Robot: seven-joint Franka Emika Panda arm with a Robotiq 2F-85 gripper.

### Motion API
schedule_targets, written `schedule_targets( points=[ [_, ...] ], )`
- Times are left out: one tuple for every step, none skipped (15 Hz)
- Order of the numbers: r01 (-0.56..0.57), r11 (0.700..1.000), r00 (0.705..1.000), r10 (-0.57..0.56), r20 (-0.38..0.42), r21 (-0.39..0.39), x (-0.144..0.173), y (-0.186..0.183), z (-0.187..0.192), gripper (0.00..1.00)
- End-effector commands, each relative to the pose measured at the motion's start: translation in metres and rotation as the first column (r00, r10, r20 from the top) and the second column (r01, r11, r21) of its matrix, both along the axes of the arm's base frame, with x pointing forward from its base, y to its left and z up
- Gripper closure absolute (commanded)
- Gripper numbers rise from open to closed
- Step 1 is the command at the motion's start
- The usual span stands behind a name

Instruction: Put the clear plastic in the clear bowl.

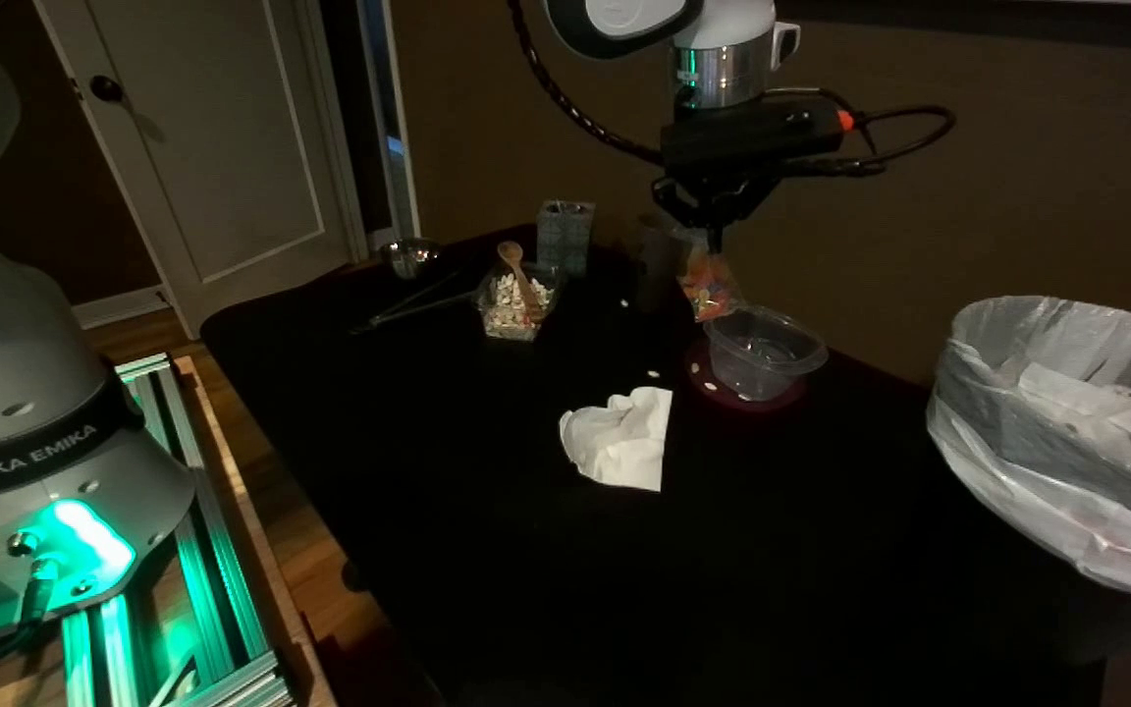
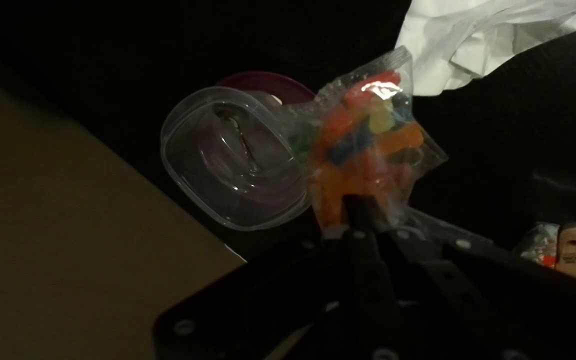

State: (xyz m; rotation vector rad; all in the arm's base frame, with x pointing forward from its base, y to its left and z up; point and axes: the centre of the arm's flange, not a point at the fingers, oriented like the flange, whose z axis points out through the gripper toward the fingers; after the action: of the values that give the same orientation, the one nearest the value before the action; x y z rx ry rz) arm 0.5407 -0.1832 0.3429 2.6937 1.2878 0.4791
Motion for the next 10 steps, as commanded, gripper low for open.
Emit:
schedule_targets(
  points=[
    [0.0, 1.0, 1.0, 0.0, 0.0, 0.0, 0.0, 0.0, 0.0, 1.0],
    [0.001, 1.0, 1.0, -0.001, 0.006, -0.013, 0.013, 0.002, 0.0, 1.0],
    [-0.005, 0.999, 1.0, 0.005, 0.009, -0.033, 0.025, 0.004, 0.002, 1.0],
    [-0.034, 0.999, 0.999, 0.035, 0.02, -0.034, 0.043, 0.008, 0.005, 1.0],
    [-0.045, 0.998, 0.999, 0.046, 0.019, -0.048, 0.06, 0.011, 0.007, 1.0],
    [-0.061, 0.997, 0.998, 0.062, 0.024, -0.054, 0.078, 0.015, 0.01, 1.0],
    [-0.064, 0.996, 0.997, 0.065, 0.029, -0.058, 0.096, 0.019, 0.012, 1.0],
    [-0.067, 0.996, 0.997, 0.069, 0.032, -0.056, 0.112, 0.023, 0.014, 1.0],
    [-0.064, 0.996, 0.997, 0.066, 0.033, -0.056, 0.131, 0.029, 0.012, 1.0],
    [-0.061, 0.996, 0.998, 0.062, 0.026, -0.059, 0.148, 0.032, 0.008, 1.0]
  ],
)
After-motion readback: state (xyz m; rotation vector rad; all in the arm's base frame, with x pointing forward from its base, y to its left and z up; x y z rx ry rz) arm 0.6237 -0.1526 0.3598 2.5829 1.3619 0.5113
